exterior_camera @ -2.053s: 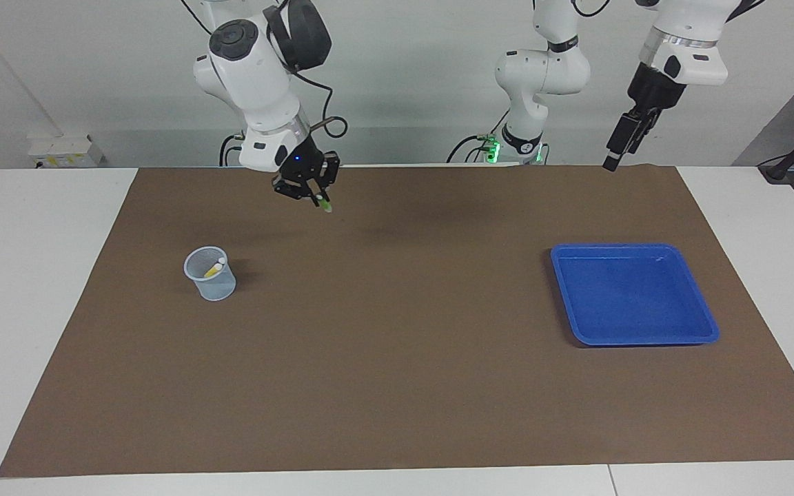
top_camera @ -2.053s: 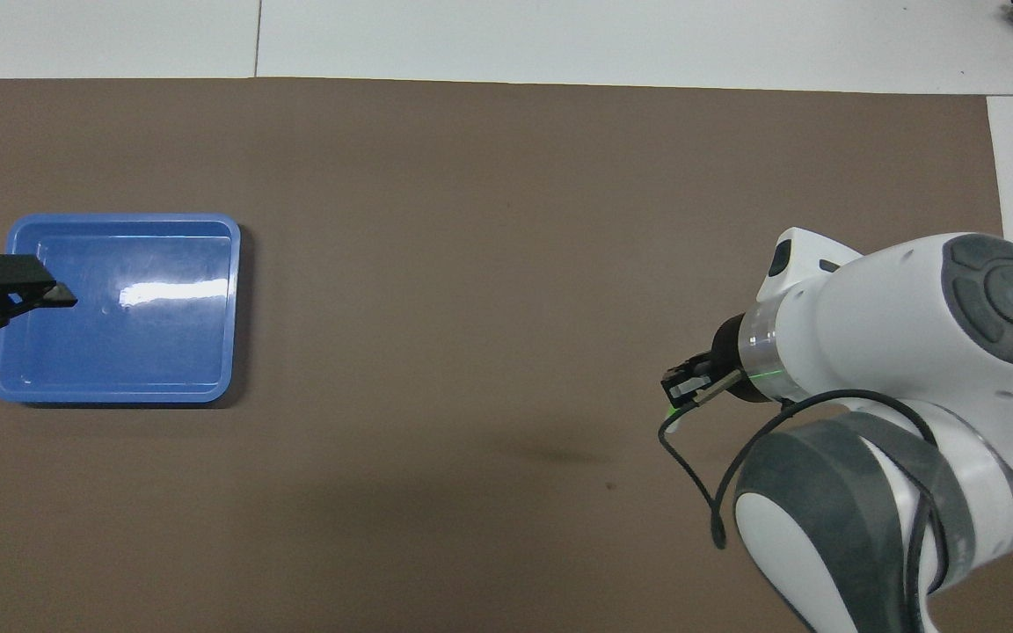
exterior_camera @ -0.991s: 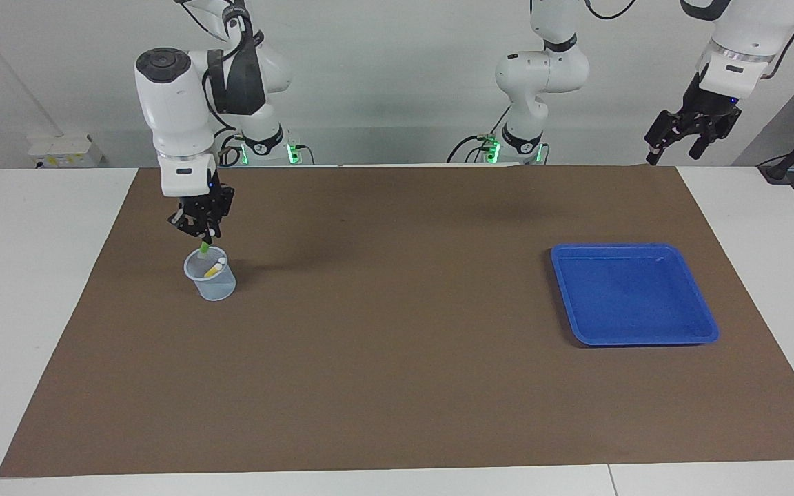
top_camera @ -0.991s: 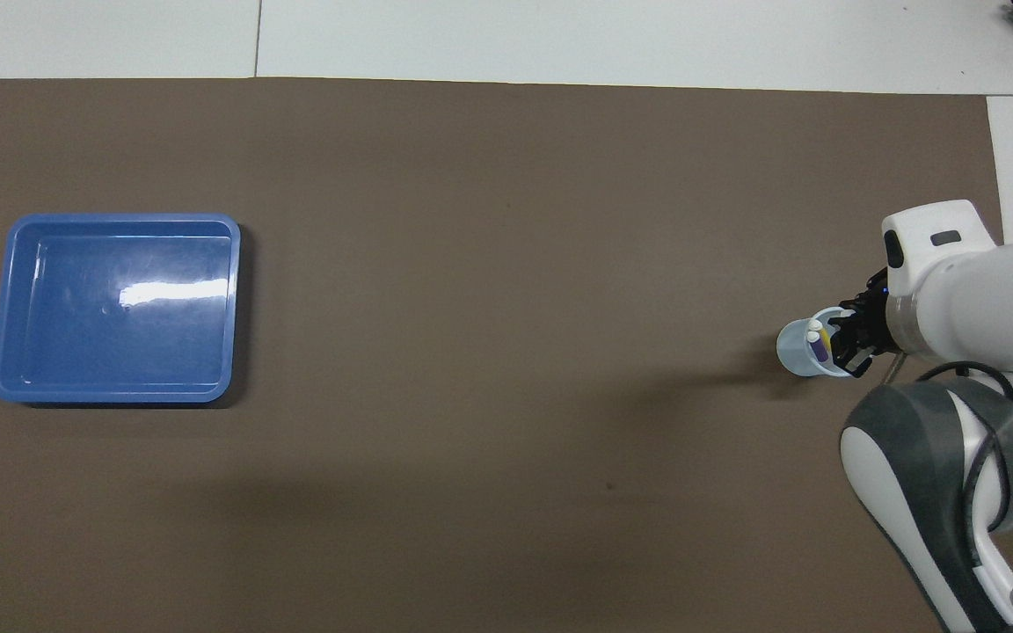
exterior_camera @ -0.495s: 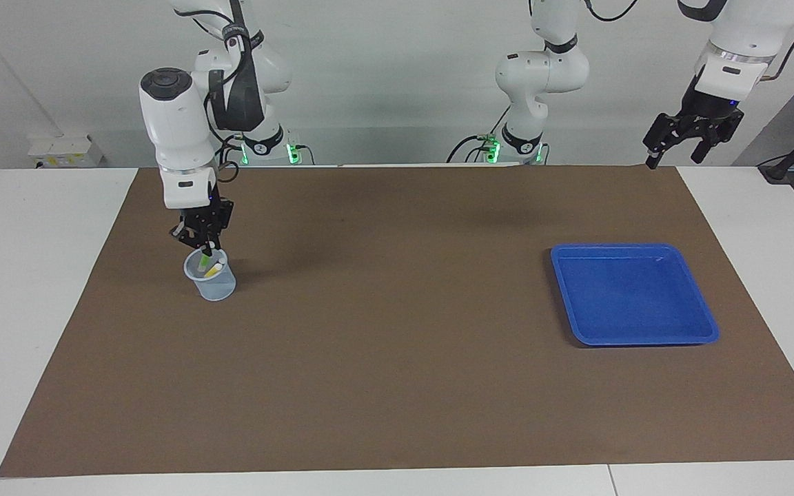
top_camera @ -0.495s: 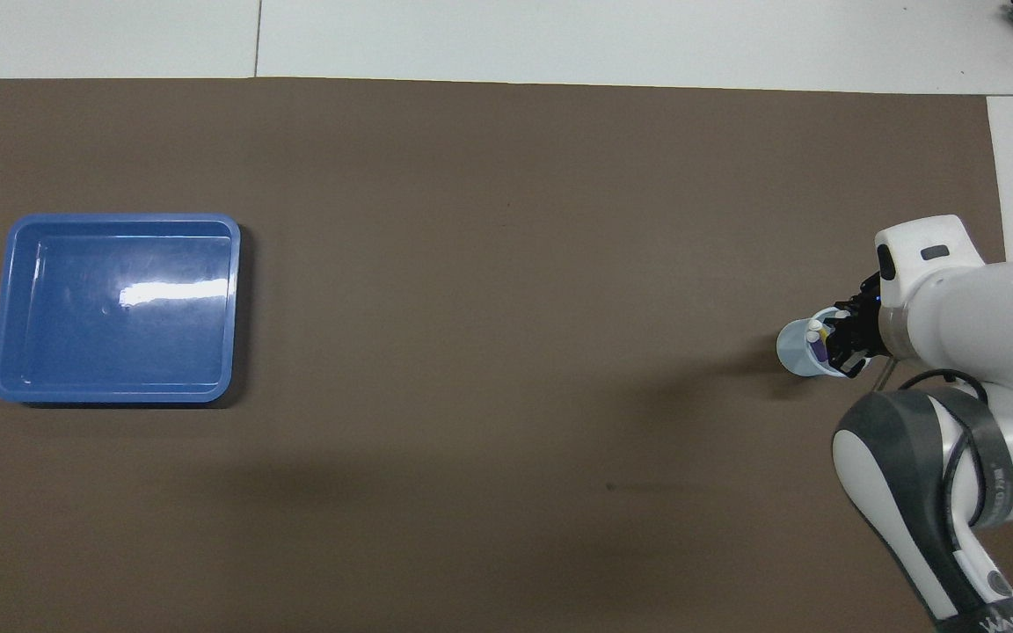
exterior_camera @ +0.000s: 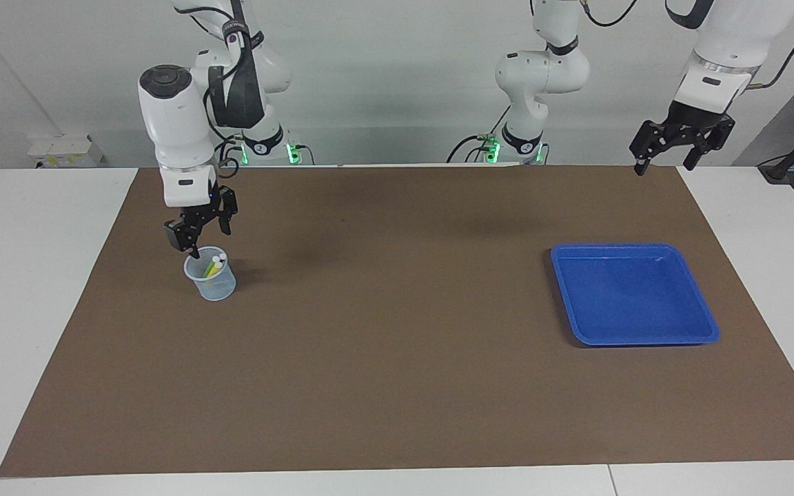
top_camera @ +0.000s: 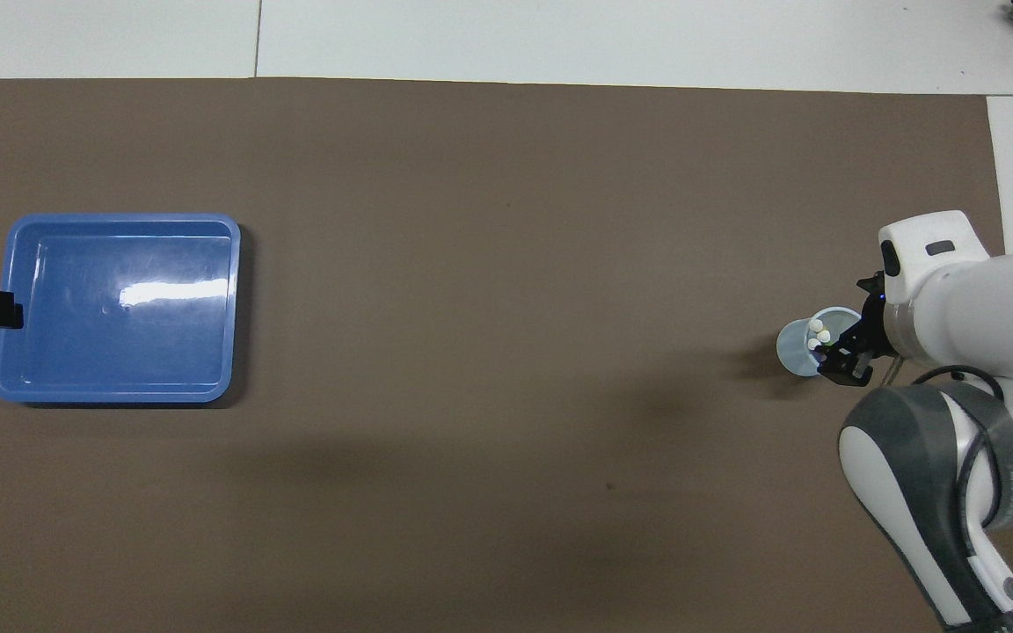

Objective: Transfer and insert pens with both arms
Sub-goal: 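Lower the green pen into the white cup and open the right gripper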

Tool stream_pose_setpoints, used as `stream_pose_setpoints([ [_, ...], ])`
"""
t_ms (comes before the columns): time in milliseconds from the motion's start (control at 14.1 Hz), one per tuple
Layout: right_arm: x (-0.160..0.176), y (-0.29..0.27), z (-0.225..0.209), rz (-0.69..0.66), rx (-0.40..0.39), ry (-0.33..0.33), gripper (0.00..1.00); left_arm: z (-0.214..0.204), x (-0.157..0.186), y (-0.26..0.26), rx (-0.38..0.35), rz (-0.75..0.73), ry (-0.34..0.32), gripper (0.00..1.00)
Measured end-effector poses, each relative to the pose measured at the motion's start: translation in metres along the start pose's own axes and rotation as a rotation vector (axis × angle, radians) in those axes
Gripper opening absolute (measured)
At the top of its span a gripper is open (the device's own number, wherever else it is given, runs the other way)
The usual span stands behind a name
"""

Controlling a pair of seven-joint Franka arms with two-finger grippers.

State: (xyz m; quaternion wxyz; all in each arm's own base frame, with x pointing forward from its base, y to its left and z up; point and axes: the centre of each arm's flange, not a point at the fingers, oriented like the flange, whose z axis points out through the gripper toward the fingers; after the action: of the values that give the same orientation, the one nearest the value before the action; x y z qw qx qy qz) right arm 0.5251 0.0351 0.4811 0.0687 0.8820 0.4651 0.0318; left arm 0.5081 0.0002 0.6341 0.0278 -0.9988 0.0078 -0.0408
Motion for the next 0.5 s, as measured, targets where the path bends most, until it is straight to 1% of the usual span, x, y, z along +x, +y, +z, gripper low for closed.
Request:
stream_pose_setpoints([
  [71, 0.004, -0.001, -0.015, 0.026, 0.031, 0.01, 1.0, 0.0, 0.001, 0.008, -0.005, 0.012, -0.006, 1.0],
  [212, 0.008, -0.007, -0.04, 0.108, 0.079, 0.003, 1.0, 0.0, -0.001, 0.02, -0.013, 0.025, -0.018, 1.0],
  [425, 0.016, -0.03, -0.057, 0.3, 0.161, -0.02, 1.0, 0.001, -0.003, 0.025, -0.014, 0.033, -0.034, 1.0],
  [495, 0.018, -0.036, -0.059, 0.353, 0.176, -0.029, 1.0, 0.001, -0.003, 0.025, -0.015, 0.032, -0.036, 1.0],
])
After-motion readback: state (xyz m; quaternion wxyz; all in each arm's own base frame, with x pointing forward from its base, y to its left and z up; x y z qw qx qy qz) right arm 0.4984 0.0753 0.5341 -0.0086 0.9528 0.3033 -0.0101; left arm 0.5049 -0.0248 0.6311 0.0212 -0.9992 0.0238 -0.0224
